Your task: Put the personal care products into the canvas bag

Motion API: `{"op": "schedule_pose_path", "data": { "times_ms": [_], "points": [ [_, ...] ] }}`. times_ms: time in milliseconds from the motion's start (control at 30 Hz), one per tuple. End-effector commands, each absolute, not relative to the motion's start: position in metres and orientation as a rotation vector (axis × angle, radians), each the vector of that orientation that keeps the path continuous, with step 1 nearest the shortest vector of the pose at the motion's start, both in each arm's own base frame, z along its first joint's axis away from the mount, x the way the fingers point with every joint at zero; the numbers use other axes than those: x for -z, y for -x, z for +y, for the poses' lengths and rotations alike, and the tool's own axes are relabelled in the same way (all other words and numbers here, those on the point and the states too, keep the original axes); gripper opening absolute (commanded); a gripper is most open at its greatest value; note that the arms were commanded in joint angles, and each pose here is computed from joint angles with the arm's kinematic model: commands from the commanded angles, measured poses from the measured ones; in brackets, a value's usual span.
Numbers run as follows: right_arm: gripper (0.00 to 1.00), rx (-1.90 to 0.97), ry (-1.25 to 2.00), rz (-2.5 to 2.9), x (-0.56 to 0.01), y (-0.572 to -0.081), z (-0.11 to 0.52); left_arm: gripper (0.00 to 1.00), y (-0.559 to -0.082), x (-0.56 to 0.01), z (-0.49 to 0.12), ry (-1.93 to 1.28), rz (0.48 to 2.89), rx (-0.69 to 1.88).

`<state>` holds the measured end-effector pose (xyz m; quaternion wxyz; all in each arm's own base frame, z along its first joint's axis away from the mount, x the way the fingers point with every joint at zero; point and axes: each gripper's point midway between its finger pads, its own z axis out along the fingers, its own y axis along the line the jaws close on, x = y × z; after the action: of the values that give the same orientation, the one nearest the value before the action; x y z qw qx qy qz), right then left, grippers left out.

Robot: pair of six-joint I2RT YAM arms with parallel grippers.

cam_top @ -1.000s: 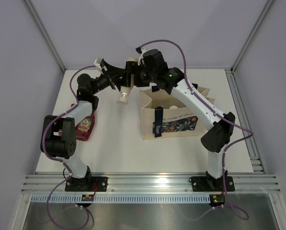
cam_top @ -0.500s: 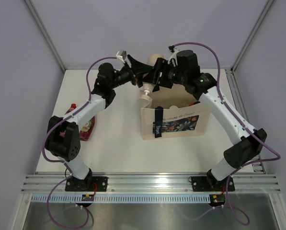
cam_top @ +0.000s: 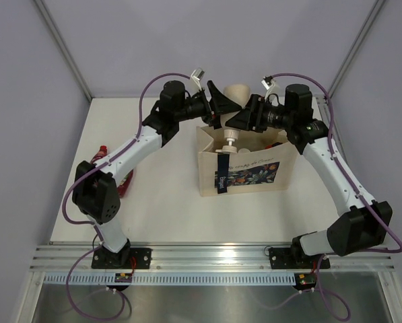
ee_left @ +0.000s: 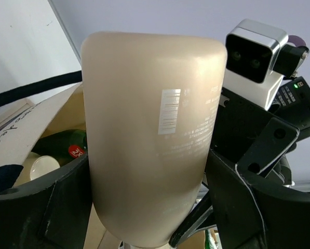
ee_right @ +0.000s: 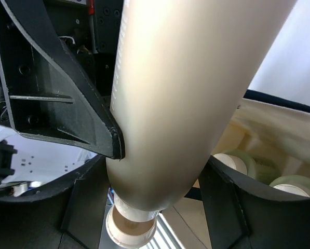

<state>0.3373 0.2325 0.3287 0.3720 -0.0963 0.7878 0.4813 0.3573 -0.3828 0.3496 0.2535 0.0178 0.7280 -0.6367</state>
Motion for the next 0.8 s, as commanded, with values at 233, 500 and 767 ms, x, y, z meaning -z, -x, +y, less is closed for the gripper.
{"op": "schedule_pose_path", "data": {
  "times_ms": [233,500,767],
  "points": [
    [0.0,-1.371,0.373,1.622,-0.413,-0.345,0.222,0.99,-0.333,-0.406,-0.384,-0.245,1.8,1.756],
    [0.0,-1.407,0.395,1.592,-0.422,-0.341,0.218,0.99,-0.34,-0.417,-0.378,-0.25,1.773,1.744],
    [0.0,-1.363,0.489,1.631,-0.41,-0.341,0.203,0.99,-0.339,-0.401,-0.363,-0.263,1.855,1.664]
  ]
}}
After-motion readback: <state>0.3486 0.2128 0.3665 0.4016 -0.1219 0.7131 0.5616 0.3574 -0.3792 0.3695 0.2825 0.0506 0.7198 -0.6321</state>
